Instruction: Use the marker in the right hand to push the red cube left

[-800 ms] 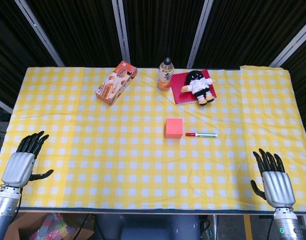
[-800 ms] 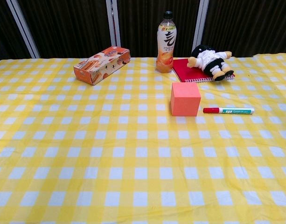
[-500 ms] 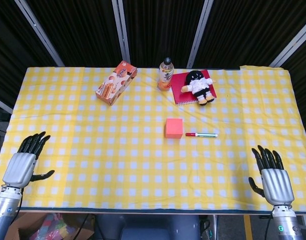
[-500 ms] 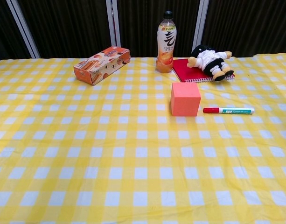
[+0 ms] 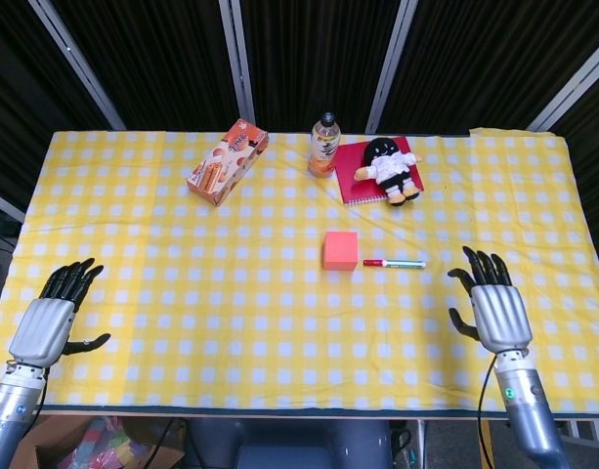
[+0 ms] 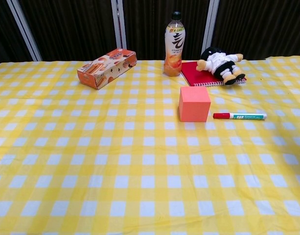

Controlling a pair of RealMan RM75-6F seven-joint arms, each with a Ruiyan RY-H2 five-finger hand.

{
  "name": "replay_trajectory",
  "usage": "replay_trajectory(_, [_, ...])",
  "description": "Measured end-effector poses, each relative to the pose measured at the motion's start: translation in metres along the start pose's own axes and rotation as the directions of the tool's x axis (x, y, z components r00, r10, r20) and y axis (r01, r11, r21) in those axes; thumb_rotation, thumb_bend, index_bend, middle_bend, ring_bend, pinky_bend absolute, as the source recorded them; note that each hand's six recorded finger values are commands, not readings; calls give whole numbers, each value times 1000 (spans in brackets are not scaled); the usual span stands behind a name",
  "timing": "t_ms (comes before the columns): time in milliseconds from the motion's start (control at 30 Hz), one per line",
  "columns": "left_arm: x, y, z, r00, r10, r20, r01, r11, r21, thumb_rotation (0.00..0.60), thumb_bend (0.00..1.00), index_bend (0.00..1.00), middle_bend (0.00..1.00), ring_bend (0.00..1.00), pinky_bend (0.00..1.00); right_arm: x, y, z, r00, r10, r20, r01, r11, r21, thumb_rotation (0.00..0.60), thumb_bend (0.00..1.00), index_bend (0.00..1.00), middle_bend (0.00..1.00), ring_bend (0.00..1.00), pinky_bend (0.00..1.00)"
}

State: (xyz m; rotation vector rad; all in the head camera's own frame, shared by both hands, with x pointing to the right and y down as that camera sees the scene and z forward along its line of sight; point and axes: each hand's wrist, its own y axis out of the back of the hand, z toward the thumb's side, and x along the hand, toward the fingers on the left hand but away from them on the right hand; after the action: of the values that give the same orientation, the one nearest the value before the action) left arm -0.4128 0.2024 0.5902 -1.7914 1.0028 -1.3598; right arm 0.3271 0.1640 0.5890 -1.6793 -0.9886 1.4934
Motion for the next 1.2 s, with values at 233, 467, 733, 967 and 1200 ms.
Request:
replay_trajectory(233, [0,0,-2,1000,-5,-3,5,1000,-11,600,0,0,0,0,0,-48,-26,48,998,61,-4,-61,998,22,600,400,362,115,0,0])
replay_trajectory(467, [0,0,-3,1000,-11,-5,11,1000,-22,600,0,0,0,0,0,-86,-50,76,995,92,28,-93,994,53,600,339,362,121,0,0])
replay_trajectory(733, [0,0,-4,1000,-19,-14,18,999,-38,600,0,0,0,0,0,-110,-66,81,993,98,66,-104,990,92,600,306,366,128,0,0])
replay_trajectory(967, [1,-1,-6,999,-23,-22,22,999,-43,600,0,0,0,0,0,-124,-76,78,990,106,96,-116,987,114,600,305,395,136,0,0])
replay_trajectory(1200, [0,0,-4,1000,-21,-19,20,999,-47,600,0,0,0,0,0,-130,-89,67,983,139,122,-154,980,129,600,305,407,141,0,0])
